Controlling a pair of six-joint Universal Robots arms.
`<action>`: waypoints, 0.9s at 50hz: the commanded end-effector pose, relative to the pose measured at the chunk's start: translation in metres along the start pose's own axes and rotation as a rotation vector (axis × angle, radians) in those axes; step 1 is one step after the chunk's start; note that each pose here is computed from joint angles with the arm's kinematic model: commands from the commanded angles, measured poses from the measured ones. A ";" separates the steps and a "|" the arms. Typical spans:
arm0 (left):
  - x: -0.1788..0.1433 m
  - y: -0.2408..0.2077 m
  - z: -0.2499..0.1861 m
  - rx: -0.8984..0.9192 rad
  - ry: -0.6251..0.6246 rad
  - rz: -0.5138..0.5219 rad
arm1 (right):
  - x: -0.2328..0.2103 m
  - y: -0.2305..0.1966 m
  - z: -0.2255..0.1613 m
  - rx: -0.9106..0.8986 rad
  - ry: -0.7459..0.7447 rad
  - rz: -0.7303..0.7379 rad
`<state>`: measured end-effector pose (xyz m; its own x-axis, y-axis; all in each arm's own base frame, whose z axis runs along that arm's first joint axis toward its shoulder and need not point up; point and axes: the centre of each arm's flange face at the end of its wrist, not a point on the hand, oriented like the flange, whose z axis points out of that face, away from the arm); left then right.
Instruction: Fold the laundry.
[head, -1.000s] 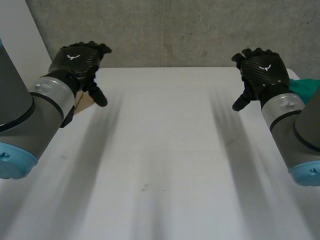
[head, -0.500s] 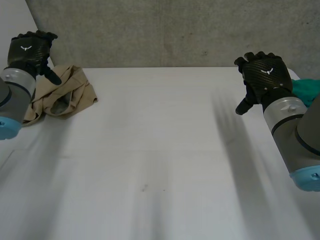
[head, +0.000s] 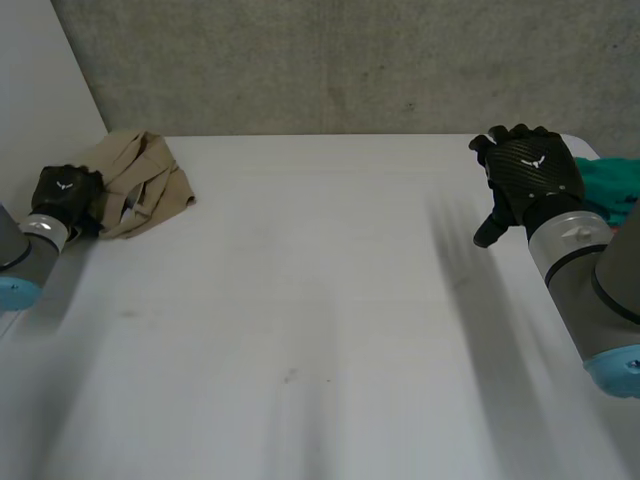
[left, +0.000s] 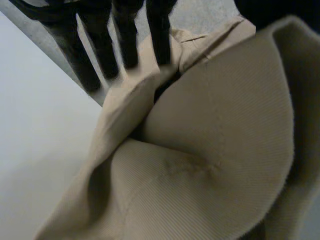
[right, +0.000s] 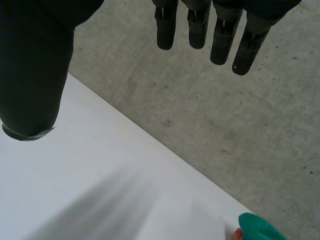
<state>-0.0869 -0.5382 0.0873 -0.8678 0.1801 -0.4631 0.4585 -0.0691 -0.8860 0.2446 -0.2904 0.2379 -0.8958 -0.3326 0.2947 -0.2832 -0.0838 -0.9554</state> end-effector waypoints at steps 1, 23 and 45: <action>0.002 -0.015 0.000 0.004 -0.022 0.020 | -0.003 0.002 0.000 -0.006 -0.008 -0.005; 0.193 -0.268 -0.201 0.251 0.497 -0.503 | 0.013 -0.010 0.008 0.032 0.038 -0.037; 0.182 -0.261 -0.255 -0.008 0.515 -0.530 | 0.004 -0.007 0.002 -0.016 -0.203 -0.085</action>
<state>-0.3625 -0.2238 0.2321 -0.6565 0.7474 0.1020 -0.0354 0.1045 -0.9939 0.2292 -0.3102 0.2499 -0.8791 -0.3356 0.3386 -0.3163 -0.1207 -0.9409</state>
